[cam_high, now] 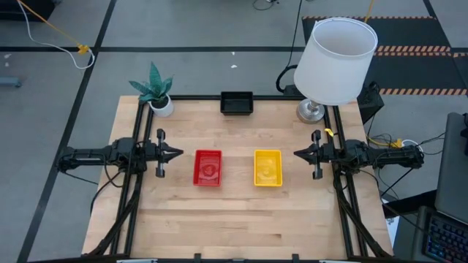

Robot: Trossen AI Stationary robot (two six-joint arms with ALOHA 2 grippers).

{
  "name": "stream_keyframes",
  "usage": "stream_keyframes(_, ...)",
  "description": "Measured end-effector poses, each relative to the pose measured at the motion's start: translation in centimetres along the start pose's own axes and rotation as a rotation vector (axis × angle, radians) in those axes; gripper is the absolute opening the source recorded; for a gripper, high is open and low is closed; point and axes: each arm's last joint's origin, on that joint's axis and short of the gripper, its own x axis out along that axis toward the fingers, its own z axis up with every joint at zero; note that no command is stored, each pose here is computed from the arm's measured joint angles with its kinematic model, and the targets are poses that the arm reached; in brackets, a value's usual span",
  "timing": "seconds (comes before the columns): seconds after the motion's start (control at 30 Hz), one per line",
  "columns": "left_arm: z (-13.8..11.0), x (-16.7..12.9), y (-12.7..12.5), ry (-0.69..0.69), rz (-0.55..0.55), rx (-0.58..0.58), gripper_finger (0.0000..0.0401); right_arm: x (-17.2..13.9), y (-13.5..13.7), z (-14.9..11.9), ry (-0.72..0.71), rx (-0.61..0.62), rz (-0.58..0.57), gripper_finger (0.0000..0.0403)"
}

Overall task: Stack baskets by color
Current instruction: Return to Home Position

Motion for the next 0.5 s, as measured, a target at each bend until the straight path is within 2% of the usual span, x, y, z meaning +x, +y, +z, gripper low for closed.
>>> stream_keyframes(0.2, 0.0, 0.0, 0.0, 0.0, 0.0, 0.0, 0.0026, -0.01, 0.05, -0.51, 0.052, -0.013, 0.008, 0.0)
stream_keyframes(0.5, 0.0, 0.0, 0.0, 0.0, 0.0, 0.0, 0.0026, -0.01, 0.06, -0.59, 0.06, 0.075, 0.007, 0.0)
